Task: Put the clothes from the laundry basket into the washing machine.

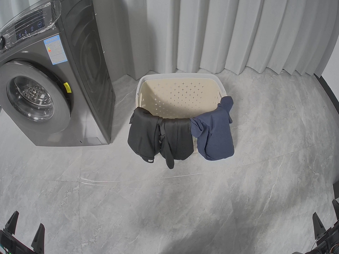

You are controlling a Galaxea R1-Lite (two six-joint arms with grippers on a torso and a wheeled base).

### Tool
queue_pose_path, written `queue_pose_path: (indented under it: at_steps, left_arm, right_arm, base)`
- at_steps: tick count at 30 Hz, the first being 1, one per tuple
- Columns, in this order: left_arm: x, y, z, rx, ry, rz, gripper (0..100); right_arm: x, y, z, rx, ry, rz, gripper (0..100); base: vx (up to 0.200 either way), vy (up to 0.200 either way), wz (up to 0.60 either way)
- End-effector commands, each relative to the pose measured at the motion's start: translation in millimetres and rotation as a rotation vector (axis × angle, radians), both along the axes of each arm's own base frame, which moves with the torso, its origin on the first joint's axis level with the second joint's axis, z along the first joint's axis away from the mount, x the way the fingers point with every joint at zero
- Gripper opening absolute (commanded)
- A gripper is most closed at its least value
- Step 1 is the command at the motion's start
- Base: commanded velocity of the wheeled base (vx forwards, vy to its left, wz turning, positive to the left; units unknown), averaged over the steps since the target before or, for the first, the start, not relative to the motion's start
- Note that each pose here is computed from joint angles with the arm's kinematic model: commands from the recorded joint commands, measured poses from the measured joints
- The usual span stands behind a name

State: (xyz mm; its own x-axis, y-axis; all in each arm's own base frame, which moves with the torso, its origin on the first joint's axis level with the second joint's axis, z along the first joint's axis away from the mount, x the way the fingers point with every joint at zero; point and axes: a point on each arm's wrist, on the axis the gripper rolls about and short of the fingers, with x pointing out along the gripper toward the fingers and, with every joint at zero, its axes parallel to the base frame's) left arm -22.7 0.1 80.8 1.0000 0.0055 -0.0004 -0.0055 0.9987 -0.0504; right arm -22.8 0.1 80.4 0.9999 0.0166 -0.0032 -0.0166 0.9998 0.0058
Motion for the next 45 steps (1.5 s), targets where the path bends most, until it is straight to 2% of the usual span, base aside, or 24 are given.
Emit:
queue_pose_path:
  at_steps: [1,3,23,45]
  left_arm:
    - [0.4,0.0,-4.7,0.0,0.006,0.001,100]
    - [0.4,0.0,-4.7,0.0,0.006,-0.001,100]
    - [0.4,0.0,-4.7,0.0,0.006,0.001,100]
    - [0.4,0.0,-4.7,0.0,0.006,0.001,100]
  right_arm:
    - [0.2,0.0,-5.2,0.0,0.003,0.002,100]
    - [0.2,0.0,-5.2,0.0,0.003,0.002,100]
    - [0.2,0.0,-5.2,0.0,0.003,0.002,100]
    - [0.2,0.0,-5.2,0.0,0.003,0.002,100]
  base:
    - [0.0,0.0,0.0]
    - [0.0,0.0,0.0]
    - [0.2,0.0,0.0]
    - [0.0,-0.027,0.0]
